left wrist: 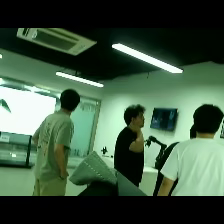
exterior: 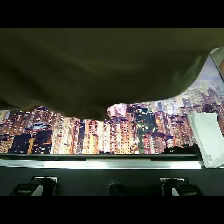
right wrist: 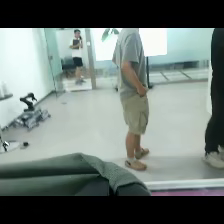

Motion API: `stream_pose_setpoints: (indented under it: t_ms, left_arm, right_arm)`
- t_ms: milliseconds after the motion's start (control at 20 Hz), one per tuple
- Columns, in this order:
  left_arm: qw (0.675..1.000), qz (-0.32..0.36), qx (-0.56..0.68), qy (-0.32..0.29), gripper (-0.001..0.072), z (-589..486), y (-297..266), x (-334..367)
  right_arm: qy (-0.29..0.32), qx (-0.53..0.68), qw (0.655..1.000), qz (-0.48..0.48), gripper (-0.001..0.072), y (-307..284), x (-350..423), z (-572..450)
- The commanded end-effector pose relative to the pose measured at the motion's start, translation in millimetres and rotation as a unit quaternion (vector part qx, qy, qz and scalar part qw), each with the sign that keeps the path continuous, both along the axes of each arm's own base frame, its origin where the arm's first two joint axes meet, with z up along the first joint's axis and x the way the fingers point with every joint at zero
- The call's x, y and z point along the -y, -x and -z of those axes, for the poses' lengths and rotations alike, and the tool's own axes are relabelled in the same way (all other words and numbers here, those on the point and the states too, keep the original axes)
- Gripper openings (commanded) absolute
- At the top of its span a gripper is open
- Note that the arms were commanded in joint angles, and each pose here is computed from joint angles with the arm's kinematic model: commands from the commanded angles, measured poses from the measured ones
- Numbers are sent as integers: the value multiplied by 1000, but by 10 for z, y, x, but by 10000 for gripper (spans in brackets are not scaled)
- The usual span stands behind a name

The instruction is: Fold the shirts.

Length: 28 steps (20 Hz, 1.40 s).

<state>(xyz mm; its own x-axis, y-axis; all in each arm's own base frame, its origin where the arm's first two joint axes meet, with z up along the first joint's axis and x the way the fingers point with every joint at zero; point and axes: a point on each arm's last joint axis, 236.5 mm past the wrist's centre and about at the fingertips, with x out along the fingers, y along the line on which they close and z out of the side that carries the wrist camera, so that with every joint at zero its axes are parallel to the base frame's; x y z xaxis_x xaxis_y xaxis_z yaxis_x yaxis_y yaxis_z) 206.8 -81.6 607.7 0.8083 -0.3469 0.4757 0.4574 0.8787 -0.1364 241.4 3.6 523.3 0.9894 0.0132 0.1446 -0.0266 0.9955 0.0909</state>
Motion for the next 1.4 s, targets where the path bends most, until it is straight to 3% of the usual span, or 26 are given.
stream_pose_setpoints:
  t_ms: [0,150,300,500,600,850,1100,1150,1200,1250,1350]
  left_arm:
    - [998,-37,47,-1,29,-249,177,-131]
    - [997,-72,10,-24,29,-63,-296,-235]
    - [986,-88,-116,-77,29,649,-1263,-270]
    - [915,-35,-382,-126,29,2651,-2640,-177]
    - [878,-22,-461,-125,30,3507,-3107,-186]
    - [813,27,-573,-99,30,4799,-3515,-47]
    - [689,103,-708,-115,44,5848,-3097,298]
    - [671,110,-725,-111,156,5924,-3015,346]
    - [656,117,-737,-112,397,5936,-2922,351]
    - [644,120,-747,-116,591,5912,-2833,295]
    - [605,115,-778,-124,577,5873,-2569,-7]
  right_arm:
    - [-26,-57,998,14,47,67,84,225]
    - [-25,-163,986,21,47,-203,86,736]
    - [-25,-334,942,26,47,-653,45,1619]
    - [-14,-491,870,26,48,-1608,-41,2922]
    - [-9,-513,858,25,48,-2178,-75,3490]
    - [-60,-519,852,35,48,-2884,-169,4318]
    - [-149,-588,795,-7,48,-2872,-584,4994]
    - [-163,-588,792,-16,74,-2882,-646,4998]
    - [-172,-583,794,-17,256,-2886,-625,4913]
    - [-179,-577,797,-13,423,-2871,-536,4792]
    - [-164,-575,802,-2,433,-2733,-134,4560]
